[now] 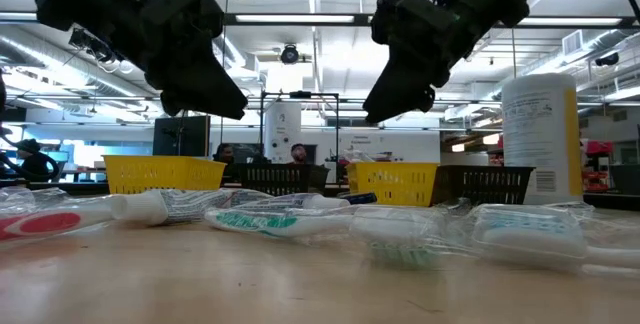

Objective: Pick & Place Travel size toiletries
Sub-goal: Put the violet toothpaste into the right black bin

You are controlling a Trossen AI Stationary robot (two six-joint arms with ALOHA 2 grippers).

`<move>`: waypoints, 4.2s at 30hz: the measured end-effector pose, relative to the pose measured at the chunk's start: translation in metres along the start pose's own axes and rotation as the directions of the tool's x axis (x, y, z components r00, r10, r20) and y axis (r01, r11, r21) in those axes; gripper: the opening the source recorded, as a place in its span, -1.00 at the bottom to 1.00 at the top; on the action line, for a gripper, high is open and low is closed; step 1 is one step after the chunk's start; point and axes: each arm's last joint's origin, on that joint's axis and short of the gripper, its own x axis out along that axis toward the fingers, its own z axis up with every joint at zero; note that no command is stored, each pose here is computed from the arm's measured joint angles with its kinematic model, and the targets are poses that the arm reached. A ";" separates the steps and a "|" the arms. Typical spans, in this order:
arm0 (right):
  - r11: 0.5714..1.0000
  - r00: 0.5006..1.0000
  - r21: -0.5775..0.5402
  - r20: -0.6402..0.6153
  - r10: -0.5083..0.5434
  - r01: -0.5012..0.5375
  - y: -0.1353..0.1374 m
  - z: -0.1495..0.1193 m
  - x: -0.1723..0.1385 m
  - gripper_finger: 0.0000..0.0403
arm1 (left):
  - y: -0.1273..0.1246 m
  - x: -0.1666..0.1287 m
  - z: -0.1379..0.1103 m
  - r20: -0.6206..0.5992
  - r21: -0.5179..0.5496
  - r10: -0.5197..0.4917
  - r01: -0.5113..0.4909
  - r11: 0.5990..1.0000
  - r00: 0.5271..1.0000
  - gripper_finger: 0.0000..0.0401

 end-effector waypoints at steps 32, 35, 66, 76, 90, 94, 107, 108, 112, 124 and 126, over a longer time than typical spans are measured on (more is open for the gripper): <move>1.000 0.998 -0.002 0.048 0.030 -0.030 0.008 0.003 0.000 -0.13 | -0.043 0.034 -0.030 -0.208 0.118 0.071 -0.047 0.992 0.976 -0.24; 1.000 0.998 -0.002 0.048 0.030 -0.030 0.008 0.003 0.000 -0.12 | -0.041 0.036 -0.033 -0.222 0.127 0.085 -0.058 0.990 0.971 -0.20; 0.988 0.998 -0.147 0.029 0.059 -0.054 0.021 -0.005 0.014 0.01 | -0.028 0.056 -0.042 -0.296 0.129 0.098 -0.062 0.990 0.950 -0.50; 0.950 0.991 -0.298 0.066 0.118 -0.093 0.040 -0.015 0.040 0.18 | -0.042 0.062 -0.020 -0.149 0.189 -0.013 0.041 0.981 0.989 -0.54; 0.959 0.991 -0.267 0.064 0.120 -0.099 0.040 -0.018 0.047 0.35 | -0.057 0.066 0.012 -0.041 0.277 -0.016 0.027 0.960 0.999 -0.50; 0.957 0.990 -0.274 0.068 0.121 -0.098 0.041 -0.017 0.047 0.22 | -0.059 0.066 0.014 -0.036 0.274 -0.020 0.029 0.961 0.999 -0.49; 0.958 0.992 -0.273 0.070 0.107 -0.084 0.040 -0.017 0.047 -0.32 | -0.057 0.066 0.013 -0.049 0.272 -0.005 0.018 0.962 0.999 -0.48; 0.958 0.992 -0.273 0.070 0.107 -0.084 0.040 -0.018 0.047 -0.35 | -0.057 0.066 0.012 -0.052 0.267 -0.005 0.019 0.964 0.999 -0.48; 0.960 0.992 -0.265 0.071 0.108 -0.085 0.040 -0.017 0.047 -0.40 | -0.057 0.066 0.012 -0.061 0.250 -0.002 0.017 0.968 0.998 -0.48; 0.961 0.992 -0.263 0.067 0.106 -0.085 0.040 -0.018 0.047 -0.44 | -0.057 0.065 0.009 -0.103 0.262 -0.027 0.053 0.964 0.994 -0.40; 0.961 0.992 -0.263 0.067 0.106 -0.085 0.040 -0.018 0.047 -0.47 | -0.056 0.065 0.008 -0.105 0.262 -0.027 0.054 0.963 0.994 -0.38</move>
